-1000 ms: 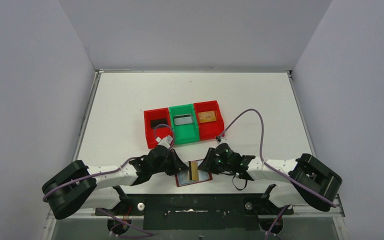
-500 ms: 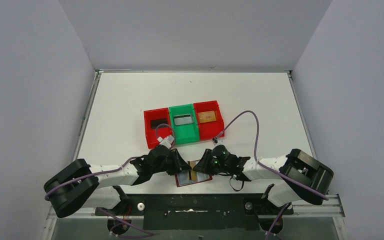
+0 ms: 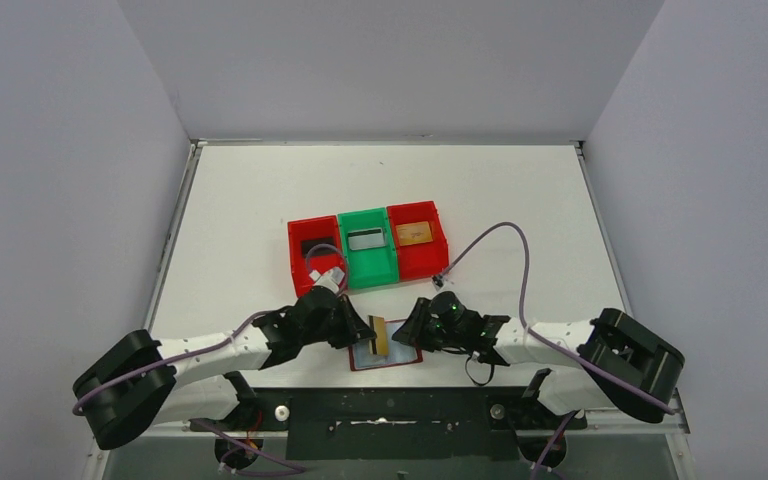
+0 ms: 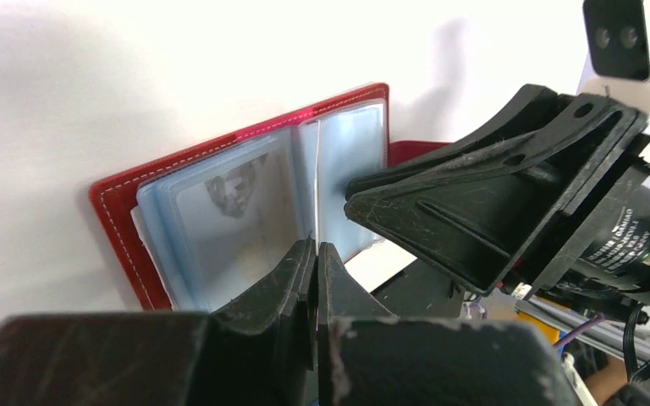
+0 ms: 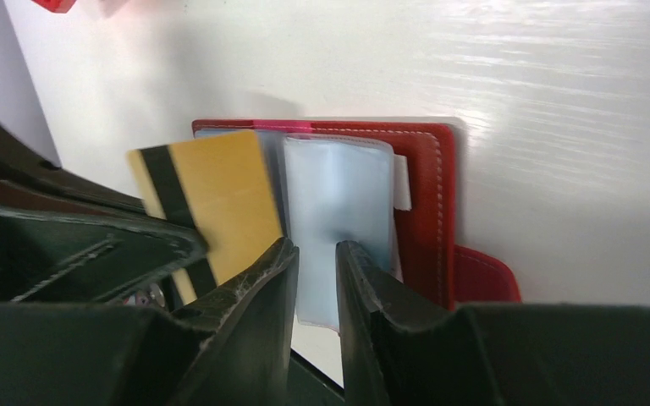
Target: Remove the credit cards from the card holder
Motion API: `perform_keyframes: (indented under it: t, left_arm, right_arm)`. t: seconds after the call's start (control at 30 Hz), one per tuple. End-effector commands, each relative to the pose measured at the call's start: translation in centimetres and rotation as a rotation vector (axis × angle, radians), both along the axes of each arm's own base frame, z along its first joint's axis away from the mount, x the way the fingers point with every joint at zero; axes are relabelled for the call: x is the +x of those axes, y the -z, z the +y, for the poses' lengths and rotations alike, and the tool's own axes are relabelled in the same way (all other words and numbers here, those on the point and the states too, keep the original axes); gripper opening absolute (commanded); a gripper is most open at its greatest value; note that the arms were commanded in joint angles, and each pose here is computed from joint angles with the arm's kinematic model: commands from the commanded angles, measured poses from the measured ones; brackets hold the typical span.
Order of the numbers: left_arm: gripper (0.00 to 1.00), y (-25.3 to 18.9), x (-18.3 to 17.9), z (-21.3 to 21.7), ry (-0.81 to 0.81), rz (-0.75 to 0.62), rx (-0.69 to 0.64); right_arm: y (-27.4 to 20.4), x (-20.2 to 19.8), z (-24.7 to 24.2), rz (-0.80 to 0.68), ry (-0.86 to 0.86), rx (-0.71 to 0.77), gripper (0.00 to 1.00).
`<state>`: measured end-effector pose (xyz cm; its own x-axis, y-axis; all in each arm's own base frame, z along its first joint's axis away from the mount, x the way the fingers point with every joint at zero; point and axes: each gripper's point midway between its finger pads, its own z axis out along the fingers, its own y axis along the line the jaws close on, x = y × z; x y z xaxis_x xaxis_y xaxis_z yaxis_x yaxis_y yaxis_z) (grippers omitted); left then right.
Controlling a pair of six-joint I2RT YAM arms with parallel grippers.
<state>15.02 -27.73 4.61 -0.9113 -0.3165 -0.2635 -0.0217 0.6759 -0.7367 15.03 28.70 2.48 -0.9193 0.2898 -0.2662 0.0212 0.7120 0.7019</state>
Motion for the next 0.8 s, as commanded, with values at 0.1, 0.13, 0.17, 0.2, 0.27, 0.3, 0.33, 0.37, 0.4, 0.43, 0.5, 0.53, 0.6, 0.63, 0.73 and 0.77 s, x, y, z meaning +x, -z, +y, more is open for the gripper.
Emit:
perform_keyframes:
  t: [0.1,0.13,0.17,0.2,0.27,0.3,0.33,0.37,0.4,0.43,0.5,0.53,0.6,0.63,0.73,0.77]
  left_arm:
    - [0.0,-3.8,2.0,1.0,-0.034,-0.125,0.046]
    - [0.0,-4.3,2.1,1.0,-0.035,-0.139,0.045]
    - [0.0,-4.9,2.3,1.1,-0.036,-0.156,0.041]
    - [0.0,-5.4,2.4,1.2,-0.038,-0.172,0.04]
    - [0.0,-6.4,2.8,1.4,-0.051,-0.206,0.032]
    - [0.0,-6.9,2.9,1.5,-0.055,-0.224,0.026]
    - [0.0,-7.4,3.0,1.6,-0.058,-0.243,0.018]
    - [0.0,-7.9,3.1,1.7,-0.063,-0.26,0.01]
    - [0.0,-8.3,3.2,1.8,-0.068,-0.278,0.001]
    - [0.0,-9.0,3.3,1.9,-0.075,-0.297,-0.015]
    - [0.0,-9.7,3.5,2.1,-0.092,-0.329,-0.036]
    - [0.0,-9.9,3.7,2.3,-0.107,-0.343,-0.041]
    - [0.0,-10.5,4.0,2.7,-0.132,-0.378,-0.064]
    - [0.0,-10.9,3.8,2.5,-0.117,-0.398,-0.086]
    - [0.0,-12.9,3.2,1.6,-0.045,-0.481,-0.16]
    - [0.0,-13.3,3.3,1.6,-0.044,-0.491,-0.168]
  right_arm:
    - [-4.2,2.1,-1.0,-0.152,0.041,-0.027,0.3]
    - [-4.9,2.3,-1.1,-0.174,0.042,-0.023,0.32]
    - [-5.6,2.4,-1.2,-0.194,0.044,-0.019,0.36]
    - [-6.3,2.6,-1.3,-0.216,0.049,-0.015,0.4]
    - [-7.5,3.1,-1.9,-0.257,0.079,-0.012,0.5]
    - [-8.1,3.4,-2.2,-0.279,0.091,-0.009,0.53]
    - [-8.7,3.6,-2.5,-0.303,0.105,-0.007,0.55]
    - [-9.2,3.8,-2.8,-0.327,0.117,-0.004,0.57]
    - [-9.7,4.0,-3.1,-0.351,0.128,-0.002,0.58]
    - [-10.0,4.3,-3.5,-0.373,0.143,-0.006,0.59]
    - [-10.7,4.7,-4.2,-0.418,0.17,-0.008,0.61]
    - [-10.9,4.9,-4.4,-0.443,0.174,-0.009,0.62]
    - [-11.4,5.0,-4.7,-0.488,0.17,-0.004,0.64]
    - [-11.7,5.1,-4.7,-0.514,0.166,0.005,0.65]
    - [-12.7,5.1,-4.9,-0.577,0.16,0.036,0.67]
    - [-13.0,5.1,-5.0,-0.605,0.157,0.042,0.68]
